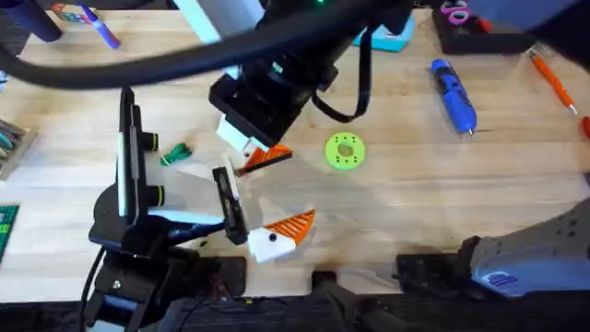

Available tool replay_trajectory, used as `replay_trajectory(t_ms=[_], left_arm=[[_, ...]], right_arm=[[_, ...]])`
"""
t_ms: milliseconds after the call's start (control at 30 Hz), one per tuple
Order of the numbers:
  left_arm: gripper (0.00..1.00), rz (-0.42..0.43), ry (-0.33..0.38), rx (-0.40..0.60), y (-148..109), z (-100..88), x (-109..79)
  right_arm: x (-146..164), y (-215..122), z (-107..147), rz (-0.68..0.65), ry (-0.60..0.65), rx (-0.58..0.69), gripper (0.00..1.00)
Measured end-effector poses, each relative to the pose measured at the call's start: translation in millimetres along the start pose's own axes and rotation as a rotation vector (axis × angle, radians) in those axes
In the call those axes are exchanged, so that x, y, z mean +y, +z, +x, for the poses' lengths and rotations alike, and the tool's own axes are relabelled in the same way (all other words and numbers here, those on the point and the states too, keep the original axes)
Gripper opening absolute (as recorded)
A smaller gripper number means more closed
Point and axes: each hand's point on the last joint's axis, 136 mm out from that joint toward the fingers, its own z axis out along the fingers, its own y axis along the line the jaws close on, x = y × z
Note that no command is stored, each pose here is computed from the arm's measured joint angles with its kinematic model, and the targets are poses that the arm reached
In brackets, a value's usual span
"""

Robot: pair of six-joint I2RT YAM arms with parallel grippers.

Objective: Pick up the gripper from the table and insert it into the empty holder that is missing its gripper. Then pick up a screw, insert it into the mounting hole, and use the screwdriver to tighten it. Finally, clean up the table by picking up the vegetable and placing it into the bucket.

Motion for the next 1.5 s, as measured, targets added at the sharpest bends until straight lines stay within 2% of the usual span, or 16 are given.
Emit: replay_trajectory(t_ms=[400,867,1500], left_arm=[[0.992,0.0,0.0,0.0,0.0,0.0,0.0],[0.992,0.0,0.0,0.0,0.0,0.1,0.0],[0.992,0.0,-0.001,0.0,0.0,0.1,0.0]], right_arm=[[-3.3,19.0,8.4,0.005,0.012,0.078,0.011],[3.5,20.7,8.9,-0.028,0.009,0.084,0.011],[-1.6,28.7,6.6,-0.004,0.009,0.091,0.011]])
